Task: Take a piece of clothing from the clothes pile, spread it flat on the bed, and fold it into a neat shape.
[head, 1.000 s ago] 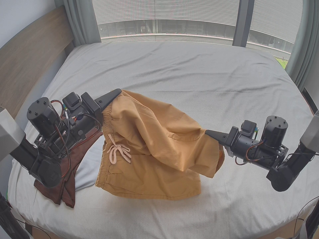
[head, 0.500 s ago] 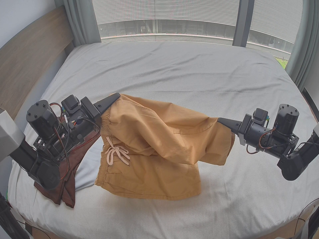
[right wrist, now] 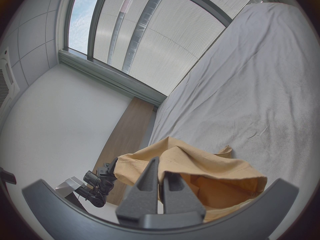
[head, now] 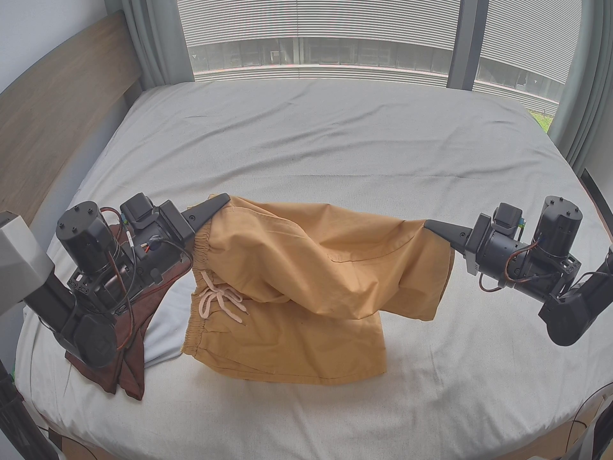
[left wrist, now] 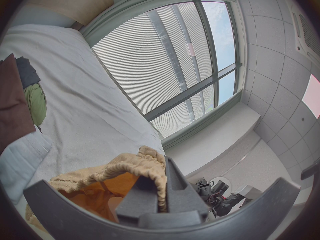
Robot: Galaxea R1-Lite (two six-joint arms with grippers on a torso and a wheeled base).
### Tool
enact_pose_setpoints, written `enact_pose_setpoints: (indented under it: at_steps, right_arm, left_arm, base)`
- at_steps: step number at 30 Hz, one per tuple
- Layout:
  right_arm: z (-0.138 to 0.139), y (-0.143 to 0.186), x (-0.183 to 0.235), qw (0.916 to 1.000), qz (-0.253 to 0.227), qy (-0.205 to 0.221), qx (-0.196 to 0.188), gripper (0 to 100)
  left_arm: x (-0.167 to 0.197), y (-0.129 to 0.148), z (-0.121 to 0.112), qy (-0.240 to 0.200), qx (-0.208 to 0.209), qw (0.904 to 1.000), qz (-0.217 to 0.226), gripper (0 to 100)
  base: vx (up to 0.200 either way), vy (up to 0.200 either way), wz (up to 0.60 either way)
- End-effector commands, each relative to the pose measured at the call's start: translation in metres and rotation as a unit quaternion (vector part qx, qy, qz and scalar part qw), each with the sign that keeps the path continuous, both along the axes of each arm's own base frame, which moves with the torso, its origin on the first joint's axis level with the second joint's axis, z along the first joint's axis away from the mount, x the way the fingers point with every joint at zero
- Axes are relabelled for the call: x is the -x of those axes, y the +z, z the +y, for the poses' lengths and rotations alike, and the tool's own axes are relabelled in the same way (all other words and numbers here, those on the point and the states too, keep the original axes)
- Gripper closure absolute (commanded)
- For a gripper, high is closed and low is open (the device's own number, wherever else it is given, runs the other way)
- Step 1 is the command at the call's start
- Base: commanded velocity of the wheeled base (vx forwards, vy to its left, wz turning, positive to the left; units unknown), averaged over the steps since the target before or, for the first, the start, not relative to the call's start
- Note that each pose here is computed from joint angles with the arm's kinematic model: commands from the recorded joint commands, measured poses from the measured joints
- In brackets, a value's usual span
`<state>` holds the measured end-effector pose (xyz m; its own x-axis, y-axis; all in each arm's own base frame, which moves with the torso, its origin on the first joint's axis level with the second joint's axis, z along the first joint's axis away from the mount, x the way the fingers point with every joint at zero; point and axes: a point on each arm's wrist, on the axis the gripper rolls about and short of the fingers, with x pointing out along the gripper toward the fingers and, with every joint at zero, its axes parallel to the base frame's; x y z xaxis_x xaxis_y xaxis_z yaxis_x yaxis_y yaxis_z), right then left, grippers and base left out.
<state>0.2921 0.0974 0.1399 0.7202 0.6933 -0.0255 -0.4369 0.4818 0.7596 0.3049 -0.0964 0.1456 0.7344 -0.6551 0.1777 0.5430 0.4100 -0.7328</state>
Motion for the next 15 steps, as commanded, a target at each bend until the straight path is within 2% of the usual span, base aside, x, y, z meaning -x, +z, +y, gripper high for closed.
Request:
enact_pose_setpoints:
  at_steps: [1, 7, 15]
  right_arm:
    - [-0.001, 0.007, 0.003, 0.9999, -0.010, 0.000, -0.003, 100]
    - [-0.007, 0.013, 0.005, 0.9998, -0.019, -0.009, -0.005, 100]
    - [-0.015, 0.017, 0.003, 0.9994, -0.026, -0.023, -0.007, 100]
  left_arm:
    - [0.000, -0.003, 0.003, 0.007, -0.010, 0.9999, -0.003, 100]
    - [-0.002, -0.011, 0.005, 0.017, -0.046, 0.9987, -0.015, 100]
    - [-0.005, -0.014, 0.010, 0.027, -0.062, 0.9975, -0.023, 100]
  base:
    - [0.000, 0.000, 0.00]
    - [0.000, 0.000, 0.00]
    - [0.000, 0.000, 0.00]
